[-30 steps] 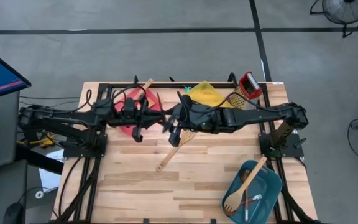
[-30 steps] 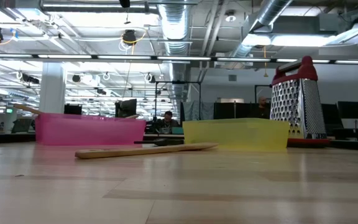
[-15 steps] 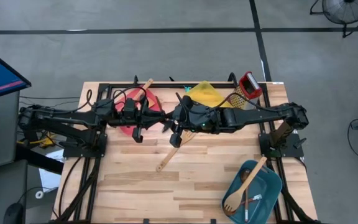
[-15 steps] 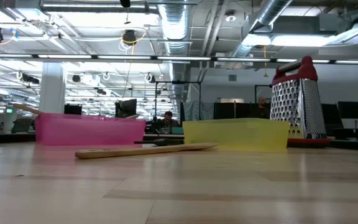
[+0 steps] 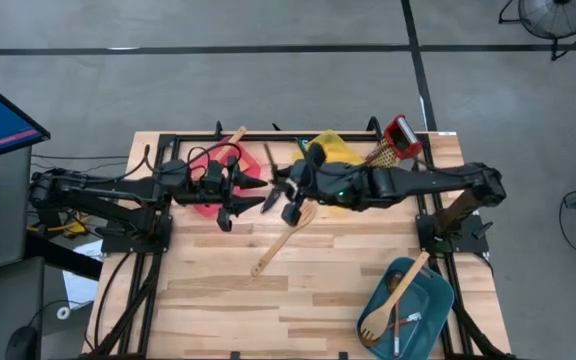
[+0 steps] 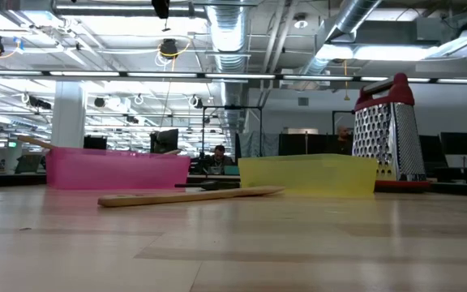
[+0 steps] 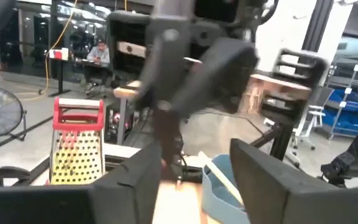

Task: Pick & Place Kitchen Items
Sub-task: Put the bottom black knife into the yellow bin

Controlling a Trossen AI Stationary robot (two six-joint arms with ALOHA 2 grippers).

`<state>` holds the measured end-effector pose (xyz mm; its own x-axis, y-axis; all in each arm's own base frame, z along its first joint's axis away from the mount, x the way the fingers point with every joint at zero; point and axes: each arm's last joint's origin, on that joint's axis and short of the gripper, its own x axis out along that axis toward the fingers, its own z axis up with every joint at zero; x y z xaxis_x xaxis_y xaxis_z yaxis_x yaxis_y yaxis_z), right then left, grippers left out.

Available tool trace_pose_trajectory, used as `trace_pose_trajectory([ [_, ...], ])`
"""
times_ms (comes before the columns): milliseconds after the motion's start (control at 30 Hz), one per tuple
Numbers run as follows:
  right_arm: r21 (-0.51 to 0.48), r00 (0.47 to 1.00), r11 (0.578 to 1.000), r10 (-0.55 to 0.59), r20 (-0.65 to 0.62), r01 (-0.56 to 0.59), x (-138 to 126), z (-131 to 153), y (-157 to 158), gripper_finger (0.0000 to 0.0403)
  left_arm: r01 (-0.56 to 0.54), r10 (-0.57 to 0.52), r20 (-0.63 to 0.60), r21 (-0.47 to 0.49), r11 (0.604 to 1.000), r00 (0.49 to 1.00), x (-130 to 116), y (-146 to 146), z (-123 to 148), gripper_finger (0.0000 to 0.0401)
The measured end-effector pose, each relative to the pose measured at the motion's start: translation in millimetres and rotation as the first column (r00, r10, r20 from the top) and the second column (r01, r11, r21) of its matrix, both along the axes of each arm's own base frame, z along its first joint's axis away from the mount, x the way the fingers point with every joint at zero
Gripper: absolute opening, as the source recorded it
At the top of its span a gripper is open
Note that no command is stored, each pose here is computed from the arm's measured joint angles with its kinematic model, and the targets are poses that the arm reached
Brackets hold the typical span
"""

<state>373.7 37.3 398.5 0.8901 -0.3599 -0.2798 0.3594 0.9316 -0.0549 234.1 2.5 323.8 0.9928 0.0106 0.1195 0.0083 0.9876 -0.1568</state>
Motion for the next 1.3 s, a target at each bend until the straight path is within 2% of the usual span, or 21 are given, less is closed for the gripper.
trace_pose_trajectory([
  [167, -0.058, 0.985, 0.989, -0.140, -0.102, 0.134, -23.8, 4.8, -11.5, 0.0079, 0.000, 0.000, -0.048, 0.000, 1.000, 0.999, 0.4, 0.0, -4.6, 0.0208],
  [233, -0.047, 0.958, 0.973, -0.233, -0.168, 0.228, -38.1, 3.9, -23.5, 0.0079, 0.000, 0.000, -0.072, 0.000, 1.000, 0.997, 0.5, 0.0, -6.9, 0.0213],
  [300, -0.030, 0.907, 0.944, -0.325, -0.269, 0.330, -50.4, -4.8, -37.7, 0.0079, 0.000, 0.000, -0.091, 0.000, 1.000, 0.996, 0.6, 0.0, -8.8, 0.0213],
  [367, -0.028, 0.834, 0.906, -0.401, -0.378, 0.423, -56.7, -19.1, -52.1, 0.0079, 0.001, -0.001, -0.105, -0.003, 1.000, 0.994, 0.6, 0.0, -10.1, 0.0211],
  [467, -0.081, 0.700, 0.854, -0.473, -0.536, 0.515, -60.9, -41.8, -71.8, 0.0079, 0.001, -0.001, -0.107, -0.005, 1.000, 0.994, 0.6, 0.0, -10.4, 0.0206],
  [667, -0.238, 0.408, 0.800, -0.507, -0.759, 0.550, -46.8, -97.3, -107.1, 0.0079, 0.012, -0.013, -0.110, -0.014, 1.000, 0.994, 0.6, -0.3, -10.7, 0.0198],
  [767, -0.263, 0.294, 0.806, -0.466, -0.835, 0.531, -36.9, -126.2, -120.6, 0.0079, 0.035, -0.037, -0.118, -0.019, 0.999, 0.992, 0.6, -1.0, -11.5, 0.0198],
  [867, -0.249, 0.217, 0.830, -0.398, -0.892, 0.499, -27.9, -151.7, -128.9, 0.0079, 0.058, -0.062, -0.121, -0.034, 0.998, 0.991, 0.6, -1.7, -11.9, 0.0198],
  [967, -0.244, 0.181, 0.835, -0.373, -0.910, 0.493, -24.9, -163.6, -135.6, 0.0079, 0.061, -0.065, -0.122, -0.035, 0.998, 0.990, 0.6, -1.8, -12.0, 0.0198],
  [1067, -0.243, 0.179, 0.839, -0.369, -0.912, 0.487, -26.3, -162.5, -137.1, 0.0079, 0.061, -0.065, -0.122, -0.035, 0.998, 0.990, 0.6, -1.8, -12.0, 0.0198],
  [1233, -0.148, 0.285, 0.850, -0.326, -0.901, 0.505, -48.2, -147.6, -130.2, 0.0079, 0.061, -0.065, -0.126, -0.035, 0.998, 0.990, 0.6, -1.8, -12.4, 0.0195],
  [1300, -0.091, 0.354, 0.851, -0.309, -0.883, 0.517, -60.0, -150.0, -127.2, 0.0079, 0.061, -0.065, -0.126, -0.035, 0.998, 0.990, 0.6, -1.8, -12.4, 0.0196],
])
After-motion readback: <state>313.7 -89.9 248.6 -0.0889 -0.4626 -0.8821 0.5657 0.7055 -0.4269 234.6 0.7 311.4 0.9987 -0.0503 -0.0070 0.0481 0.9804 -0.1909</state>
